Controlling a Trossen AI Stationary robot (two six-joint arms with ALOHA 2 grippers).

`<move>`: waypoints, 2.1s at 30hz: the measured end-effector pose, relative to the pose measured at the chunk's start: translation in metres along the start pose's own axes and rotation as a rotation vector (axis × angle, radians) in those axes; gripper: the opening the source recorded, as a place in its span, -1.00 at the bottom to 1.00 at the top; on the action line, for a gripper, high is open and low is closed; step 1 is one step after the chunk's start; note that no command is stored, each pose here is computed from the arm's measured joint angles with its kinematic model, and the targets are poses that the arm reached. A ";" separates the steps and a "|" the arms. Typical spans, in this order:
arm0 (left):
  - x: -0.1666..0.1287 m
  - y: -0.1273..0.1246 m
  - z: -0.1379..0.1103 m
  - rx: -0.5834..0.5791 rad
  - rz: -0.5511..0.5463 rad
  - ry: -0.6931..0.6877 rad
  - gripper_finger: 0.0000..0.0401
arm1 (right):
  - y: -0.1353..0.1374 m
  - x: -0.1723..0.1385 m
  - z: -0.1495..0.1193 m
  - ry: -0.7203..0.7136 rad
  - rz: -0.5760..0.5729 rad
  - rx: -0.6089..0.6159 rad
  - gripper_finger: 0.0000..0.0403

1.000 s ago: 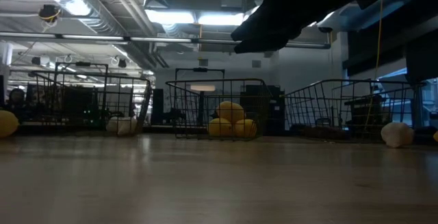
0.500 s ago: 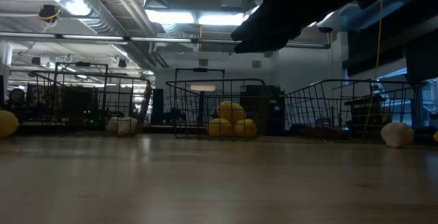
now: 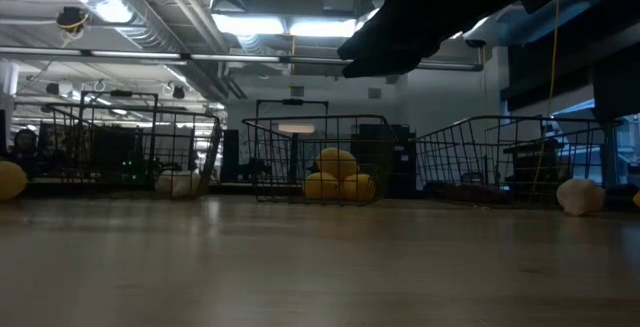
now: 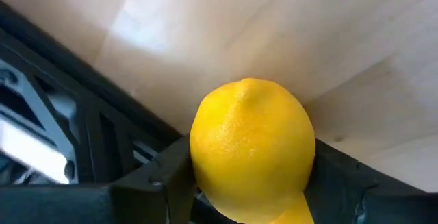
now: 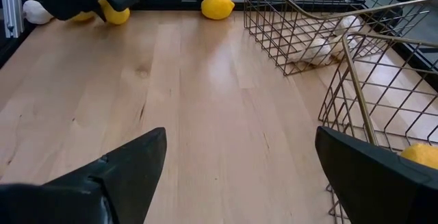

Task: Sort produce into baskets
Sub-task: Put the lemon into the middle wire basket

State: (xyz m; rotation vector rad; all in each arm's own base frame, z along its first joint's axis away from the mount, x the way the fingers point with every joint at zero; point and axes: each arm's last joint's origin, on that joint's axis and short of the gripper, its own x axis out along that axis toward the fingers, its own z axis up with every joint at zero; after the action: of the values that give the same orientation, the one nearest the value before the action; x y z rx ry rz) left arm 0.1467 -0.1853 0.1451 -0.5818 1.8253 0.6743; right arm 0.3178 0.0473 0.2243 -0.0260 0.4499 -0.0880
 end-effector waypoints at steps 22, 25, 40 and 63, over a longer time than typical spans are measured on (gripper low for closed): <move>-0.096 0.011 0.034 0.066 -0.386 -0.603 0.09 | 0.000 0.000 0.001 -0.009 0.001 -0.002 0.85; -0.108 0.010 0.040 0.097 -0.458 -0.706 0.09 | 0.000 0.000 0.001 -0.010 0.001 0.004 0.85; -0.150 -0.005 0.068 0.203 -0.571 -1.204 0.09 | 0.008 -0.002 0.017 -0.165 0.254 0.039 0.85; -0.180 -0.025 0.105 0.219 -0.571 -1.567 0.09 | 0.018 0.017 0.030 -0.294 0.411 0.163 0.85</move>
State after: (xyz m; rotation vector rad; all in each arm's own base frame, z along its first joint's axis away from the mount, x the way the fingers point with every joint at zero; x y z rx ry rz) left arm 0.2923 -0.1180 0.2809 -0.2189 0.2189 0.3014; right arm 0.3472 0.0635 0.2431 0.2109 0.1469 0.2806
